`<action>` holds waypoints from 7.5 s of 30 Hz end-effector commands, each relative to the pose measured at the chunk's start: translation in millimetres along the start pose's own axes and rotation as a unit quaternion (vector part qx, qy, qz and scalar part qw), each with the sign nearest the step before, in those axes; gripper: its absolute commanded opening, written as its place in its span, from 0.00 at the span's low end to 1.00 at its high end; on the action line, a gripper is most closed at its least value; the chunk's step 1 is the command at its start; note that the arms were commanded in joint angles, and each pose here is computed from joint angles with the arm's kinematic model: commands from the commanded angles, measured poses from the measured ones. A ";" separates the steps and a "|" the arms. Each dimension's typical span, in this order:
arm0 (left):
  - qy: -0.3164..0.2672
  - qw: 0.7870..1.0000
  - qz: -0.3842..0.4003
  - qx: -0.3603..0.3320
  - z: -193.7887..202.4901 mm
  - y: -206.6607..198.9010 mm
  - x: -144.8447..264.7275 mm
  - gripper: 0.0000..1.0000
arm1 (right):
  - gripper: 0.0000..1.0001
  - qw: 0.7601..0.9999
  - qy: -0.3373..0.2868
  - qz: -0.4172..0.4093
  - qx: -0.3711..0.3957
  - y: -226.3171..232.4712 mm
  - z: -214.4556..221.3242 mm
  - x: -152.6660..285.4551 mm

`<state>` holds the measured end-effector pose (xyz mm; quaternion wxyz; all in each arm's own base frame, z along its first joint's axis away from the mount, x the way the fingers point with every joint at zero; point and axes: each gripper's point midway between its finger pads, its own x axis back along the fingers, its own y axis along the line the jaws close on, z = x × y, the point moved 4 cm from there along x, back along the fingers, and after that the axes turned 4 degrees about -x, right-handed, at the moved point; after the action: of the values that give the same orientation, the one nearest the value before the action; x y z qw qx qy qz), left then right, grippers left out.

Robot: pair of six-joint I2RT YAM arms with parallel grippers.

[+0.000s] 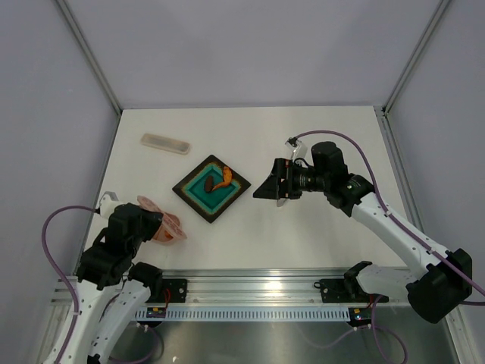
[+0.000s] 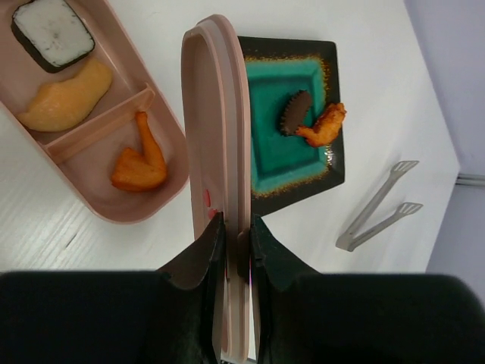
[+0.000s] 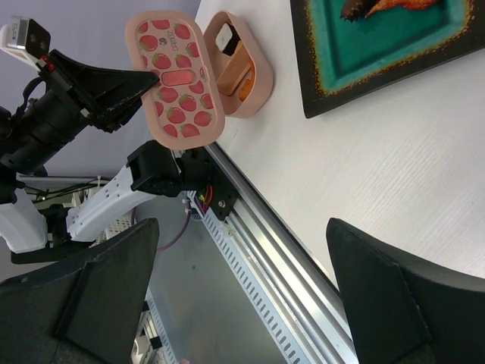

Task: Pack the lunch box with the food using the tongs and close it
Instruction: Close the box lid on the packing box.

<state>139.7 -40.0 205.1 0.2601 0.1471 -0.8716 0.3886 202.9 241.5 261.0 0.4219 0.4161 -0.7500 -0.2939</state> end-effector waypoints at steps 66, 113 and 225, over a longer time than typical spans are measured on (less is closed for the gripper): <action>-0.065 0.985 -0.031 0.159 -29.0 25.2 -89.8 0.00 | 0.98 0.999 0.029 0.019 -0.007 -15.8 -2.0 -8.8; -0.065 0.973 -0.107 0.194 13.7 81.6 -82.3 0.00 | 0.98 0.999 0.042 0.023 -0.023 -27.9 0.0 -17.8; 0.406 0.799 -0.045 -0.442 123.9 -6.3 -62.2 0.90 | 0.97 0.995 0.033 0.029 -0.091 -34.0 -2.0 -27.9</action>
<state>151.0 -132.3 110.5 0.6376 -0.1175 -0.7610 -0.0229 221.3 249.9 211.9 0.5155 0.3554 -0.7071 -0.3286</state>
